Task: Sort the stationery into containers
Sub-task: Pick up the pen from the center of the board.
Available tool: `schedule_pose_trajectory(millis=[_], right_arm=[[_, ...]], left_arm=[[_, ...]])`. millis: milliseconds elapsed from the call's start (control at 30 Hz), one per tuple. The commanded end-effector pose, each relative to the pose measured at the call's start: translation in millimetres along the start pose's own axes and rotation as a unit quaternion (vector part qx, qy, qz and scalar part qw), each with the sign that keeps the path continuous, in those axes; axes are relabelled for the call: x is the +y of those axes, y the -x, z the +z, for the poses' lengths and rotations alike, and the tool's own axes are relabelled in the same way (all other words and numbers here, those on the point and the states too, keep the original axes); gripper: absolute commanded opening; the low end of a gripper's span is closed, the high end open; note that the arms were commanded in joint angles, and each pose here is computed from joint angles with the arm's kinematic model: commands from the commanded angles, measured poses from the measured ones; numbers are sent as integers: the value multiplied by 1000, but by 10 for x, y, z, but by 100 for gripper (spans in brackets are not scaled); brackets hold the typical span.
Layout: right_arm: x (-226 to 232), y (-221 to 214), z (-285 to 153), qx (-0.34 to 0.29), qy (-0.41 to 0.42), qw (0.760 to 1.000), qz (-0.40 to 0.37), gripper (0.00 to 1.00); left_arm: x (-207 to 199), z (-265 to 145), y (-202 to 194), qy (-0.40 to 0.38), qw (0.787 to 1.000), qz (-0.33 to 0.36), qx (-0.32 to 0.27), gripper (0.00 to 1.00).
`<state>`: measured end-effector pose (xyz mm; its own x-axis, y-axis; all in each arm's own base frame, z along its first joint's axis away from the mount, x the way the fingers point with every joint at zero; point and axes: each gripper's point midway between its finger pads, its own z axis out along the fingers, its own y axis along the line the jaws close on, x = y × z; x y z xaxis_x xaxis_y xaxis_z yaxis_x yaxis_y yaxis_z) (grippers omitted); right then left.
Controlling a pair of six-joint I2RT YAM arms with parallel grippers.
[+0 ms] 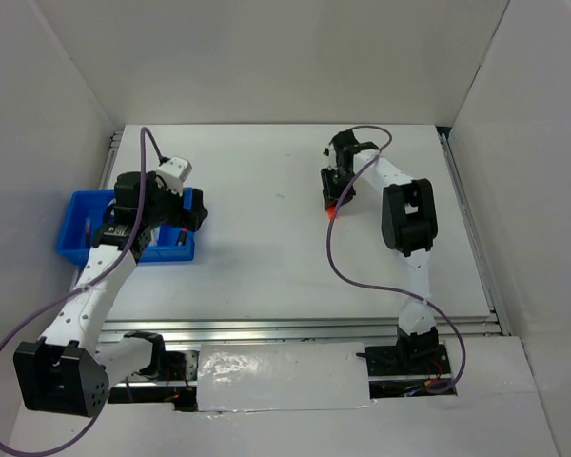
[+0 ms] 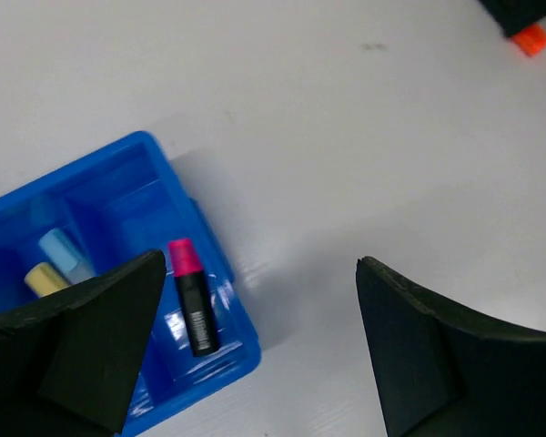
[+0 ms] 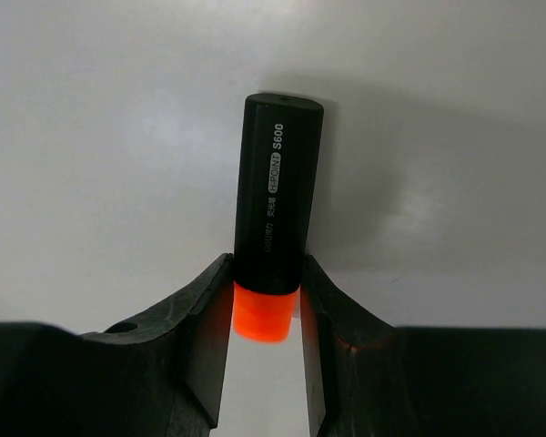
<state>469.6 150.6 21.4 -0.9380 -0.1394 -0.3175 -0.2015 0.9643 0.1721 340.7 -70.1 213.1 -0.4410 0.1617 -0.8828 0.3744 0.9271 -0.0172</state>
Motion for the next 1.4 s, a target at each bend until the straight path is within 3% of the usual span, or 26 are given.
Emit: schedule_pose_trajectory(millis=[0,233,433,633,833,1200,1367], right_arm=[[489,-273,-422,17,123,990,-60,0],[1217,-1007,-1033,77,305,935,-160,0],[1565,-1437,-1380,145,396,885,-198,0],[1773,-1741,-1502,200,442,847,-217,0],[1941,-1906,-1578,216,461,831,-223,0],[2179,-2094,-1714,230,477,813,-243,0],[2245,-2129,-1760,231,479,809,-251,0]], left_arm=[[-502,-121,111,-141,985,79,-66,97],[-1218,-216,-227,-305,920,235,-77,75],[-1597,-251,-362,-350,846,387,-106,64],[-1869,-246,-386,-361,810,443,-129,63],[-2117,-346,-557,-385,765,494,-150,76],[-2283,-300,-624,-390,736,530,-160,77],[-2307,-280,-683,-398,729,535,-152,72]])
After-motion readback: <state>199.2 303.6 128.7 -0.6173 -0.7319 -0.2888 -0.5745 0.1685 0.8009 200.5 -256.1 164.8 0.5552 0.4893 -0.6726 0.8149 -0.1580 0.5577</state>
